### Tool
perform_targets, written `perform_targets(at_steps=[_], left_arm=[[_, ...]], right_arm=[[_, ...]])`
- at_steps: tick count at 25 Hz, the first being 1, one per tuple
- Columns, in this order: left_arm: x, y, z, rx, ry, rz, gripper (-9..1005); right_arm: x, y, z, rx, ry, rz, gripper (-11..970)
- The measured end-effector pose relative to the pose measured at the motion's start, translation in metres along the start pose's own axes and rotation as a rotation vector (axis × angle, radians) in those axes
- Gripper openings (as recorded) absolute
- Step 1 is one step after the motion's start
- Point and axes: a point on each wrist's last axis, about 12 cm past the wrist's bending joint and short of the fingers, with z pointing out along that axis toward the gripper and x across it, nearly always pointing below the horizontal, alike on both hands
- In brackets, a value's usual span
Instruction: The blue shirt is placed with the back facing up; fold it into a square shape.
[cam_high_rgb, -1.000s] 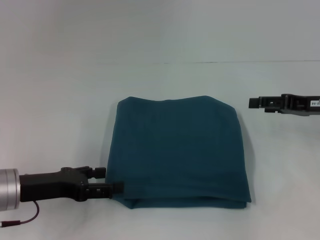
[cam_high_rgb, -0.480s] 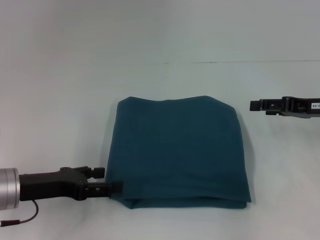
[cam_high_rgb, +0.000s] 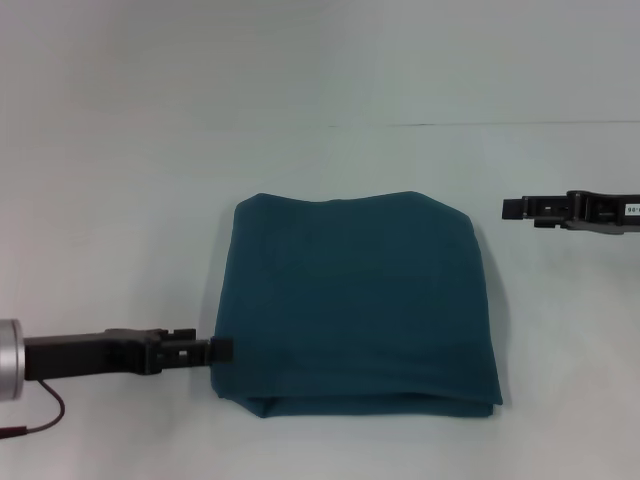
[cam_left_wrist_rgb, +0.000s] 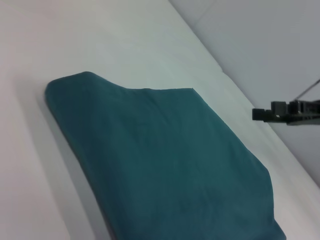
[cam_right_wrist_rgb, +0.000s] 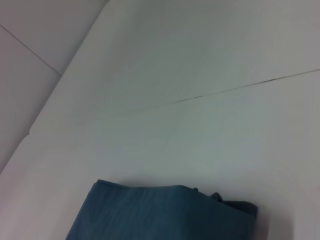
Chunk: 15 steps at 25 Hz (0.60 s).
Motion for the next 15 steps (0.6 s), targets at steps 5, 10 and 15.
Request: perform_targets(at_steps=[5,10,15], left_arm=[[-0.0030,-0.0014,-0.0005,0.012,0.011,-0.047,903],[-0.0025,-0.0014,-0.0022,0.013,0.037,-0.100,903],[-0.0022,-0.0017,-0.0017,0.013,0.054,-0.170,903]], right_arm=[[-0.0005,0.0003,-0.0005,-0.002,0.002,-0.002,775],[-0.0013,-0.0010,-0.0027,0.001,-0.002,-0.002,775],[-0.0025,-0.0016,-0.0037,0.004,-0.004,-0.002,776]])
